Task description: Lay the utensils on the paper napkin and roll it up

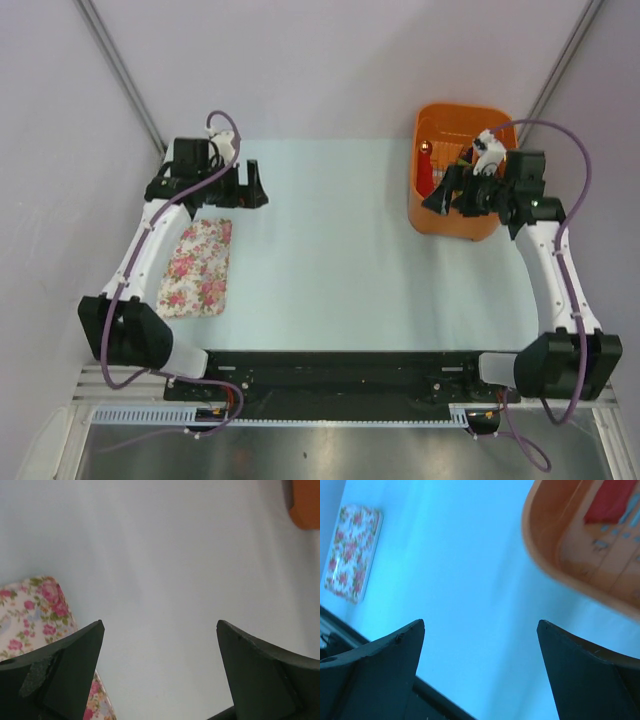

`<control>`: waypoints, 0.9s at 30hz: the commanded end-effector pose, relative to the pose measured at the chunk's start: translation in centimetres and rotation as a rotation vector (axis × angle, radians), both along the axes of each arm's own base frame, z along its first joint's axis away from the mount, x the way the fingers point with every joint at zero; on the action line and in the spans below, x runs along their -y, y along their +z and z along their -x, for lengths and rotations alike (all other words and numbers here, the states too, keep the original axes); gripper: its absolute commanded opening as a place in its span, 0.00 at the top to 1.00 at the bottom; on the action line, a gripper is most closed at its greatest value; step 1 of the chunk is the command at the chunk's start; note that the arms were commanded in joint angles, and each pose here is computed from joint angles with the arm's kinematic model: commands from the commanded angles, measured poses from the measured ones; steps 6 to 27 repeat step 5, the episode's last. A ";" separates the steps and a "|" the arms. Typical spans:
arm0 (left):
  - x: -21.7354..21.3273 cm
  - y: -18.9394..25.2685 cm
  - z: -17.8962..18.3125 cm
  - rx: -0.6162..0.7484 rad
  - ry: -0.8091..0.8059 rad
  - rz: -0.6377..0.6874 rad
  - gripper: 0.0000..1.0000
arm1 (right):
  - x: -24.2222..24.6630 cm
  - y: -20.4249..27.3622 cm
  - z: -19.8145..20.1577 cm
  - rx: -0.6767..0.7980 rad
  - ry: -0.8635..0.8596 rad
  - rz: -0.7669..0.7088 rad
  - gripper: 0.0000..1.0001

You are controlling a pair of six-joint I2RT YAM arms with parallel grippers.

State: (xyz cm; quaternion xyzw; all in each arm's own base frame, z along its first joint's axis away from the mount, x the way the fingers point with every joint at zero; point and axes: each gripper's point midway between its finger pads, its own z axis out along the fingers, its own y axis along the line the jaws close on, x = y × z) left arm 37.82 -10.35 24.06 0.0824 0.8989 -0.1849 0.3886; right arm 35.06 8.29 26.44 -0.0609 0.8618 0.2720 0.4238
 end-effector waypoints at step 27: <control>-1.9 -0.7 2.6 0.105 0.064 -0.085 0.00 | -1.4 -1.9 3.8 0.059 0.041 0.076 0.00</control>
